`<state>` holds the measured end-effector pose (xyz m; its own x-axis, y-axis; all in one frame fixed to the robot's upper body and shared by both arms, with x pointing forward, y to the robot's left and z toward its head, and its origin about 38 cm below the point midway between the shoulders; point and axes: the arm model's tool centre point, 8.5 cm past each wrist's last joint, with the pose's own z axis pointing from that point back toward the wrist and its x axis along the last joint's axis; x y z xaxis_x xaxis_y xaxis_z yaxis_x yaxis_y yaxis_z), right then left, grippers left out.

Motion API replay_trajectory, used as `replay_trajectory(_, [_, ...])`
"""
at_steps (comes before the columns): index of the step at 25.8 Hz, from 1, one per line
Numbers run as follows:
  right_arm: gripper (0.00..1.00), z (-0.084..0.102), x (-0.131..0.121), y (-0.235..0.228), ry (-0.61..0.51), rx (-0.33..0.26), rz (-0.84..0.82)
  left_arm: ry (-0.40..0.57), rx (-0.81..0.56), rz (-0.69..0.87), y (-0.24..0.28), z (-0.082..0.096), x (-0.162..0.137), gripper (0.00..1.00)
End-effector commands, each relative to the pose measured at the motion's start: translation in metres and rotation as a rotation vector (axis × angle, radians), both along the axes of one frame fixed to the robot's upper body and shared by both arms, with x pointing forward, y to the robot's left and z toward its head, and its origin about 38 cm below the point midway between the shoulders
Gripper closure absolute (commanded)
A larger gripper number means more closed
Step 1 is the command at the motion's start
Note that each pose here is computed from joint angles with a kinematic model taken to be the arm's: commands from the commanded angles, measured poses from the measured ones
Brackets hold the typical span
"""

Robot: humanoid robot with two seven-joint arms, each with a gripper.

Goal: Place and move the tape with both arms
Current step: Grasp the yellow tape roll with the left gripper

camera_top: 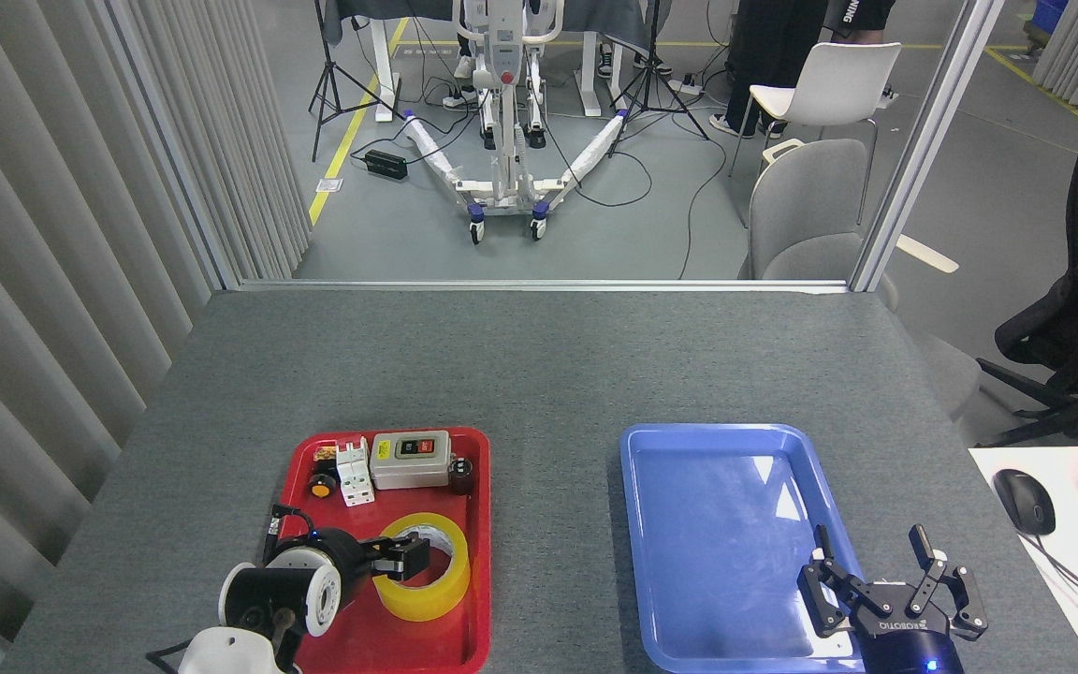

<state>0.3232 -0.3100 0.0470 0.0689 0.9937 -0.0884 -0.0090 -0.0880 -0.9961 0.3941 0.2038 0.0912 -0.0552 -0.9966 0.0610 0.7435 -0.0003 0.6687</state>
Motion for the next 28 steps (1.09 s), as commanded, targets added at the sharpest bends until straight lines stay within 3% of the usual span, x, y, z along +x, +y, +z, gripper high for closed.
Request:
replay_trajectory(1, [0.01, -0.001, -0.001, 0.001, 0.003, -0.007, 0.003, 0.154, 0.020, -0.027, -0.007, -0.003, 0.000, 0.00])
replay_trajectory(11, [0.01, -0.001, -0.004, 0.001, -0.017, -0.012, 0.006, 0.234, 0.042, 0.028, -0.009, -0.024, 0.016, 0.00])
replay_trajectory(19, [0.01, -0.004, -0.006, 0.013, -0.014, -0.027, 0.038, 0.178, 0.047, 0.079, -0.012, -0.037, 0.030, 0.00])
replay_trajectory(25, [0.01, -0.002, -0.006, 0.012, -0.037, -0.033, 0.048, 0.204, 0.066, 0.070, -0.017, -0.049, 0.030, 0.00])
replay_trajectory(28, [0.01, -0.001, -0.006, 0.014, -0.045, -0.031, 0.068, 0.203, 0.076, 0.064, -0.017, -0.052, 0.031, 0.08])
